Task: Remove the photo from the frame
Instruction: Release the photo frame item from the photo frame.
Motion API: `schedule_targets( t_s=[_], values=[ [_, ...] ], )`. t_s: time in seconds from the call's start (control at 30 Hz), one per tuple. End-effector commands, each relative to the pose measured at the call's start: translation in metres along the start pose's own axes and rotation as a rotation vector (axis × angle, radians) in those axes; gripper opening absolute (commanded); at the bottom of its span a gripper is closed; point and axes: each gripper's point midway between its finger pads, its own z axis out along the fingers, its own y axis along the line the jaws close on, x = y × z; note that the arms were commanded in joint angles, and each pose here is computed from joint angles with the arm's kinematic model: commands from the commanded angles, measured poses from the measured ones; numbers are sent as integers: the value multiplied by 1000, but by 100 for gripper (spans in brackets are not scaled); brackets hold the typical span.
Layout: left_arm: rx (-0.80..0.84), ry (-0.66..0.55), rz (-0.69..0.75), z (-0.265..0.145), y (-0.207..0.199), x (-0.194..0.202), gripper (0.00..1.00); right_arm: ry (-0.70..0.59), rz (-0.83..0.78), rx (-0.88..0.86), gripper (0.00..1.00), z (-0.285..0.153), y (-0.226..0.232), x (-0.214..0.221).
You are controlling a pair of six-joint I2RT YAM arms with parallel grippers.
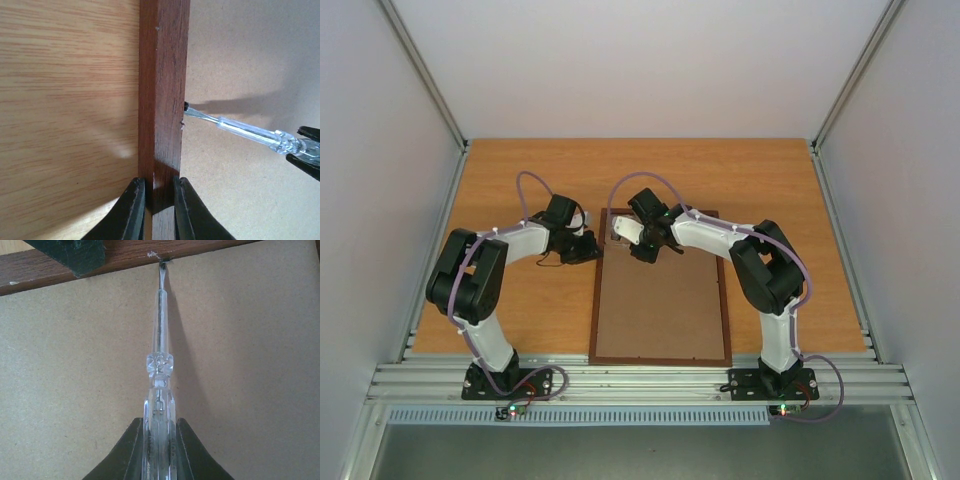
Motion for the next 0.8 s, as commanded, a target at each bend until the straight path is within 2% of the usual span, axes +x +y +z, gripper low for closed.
schedule_targets(
  t_s=[0.0, 0.3, 0.77],
  values=[
    [20, 37, 4, 13, 3, 9, 2, -103, -27, 89, 1, -10, -19, -38],
    [16, 61, 13, 20, 2, 17, 1, -198, -108, 147, 1, -31, -26, -85],
    [22, 69, 37, 24, -2, 26, 1, -302, -226, 164, 1, -40, -21, -129]
  ],
)
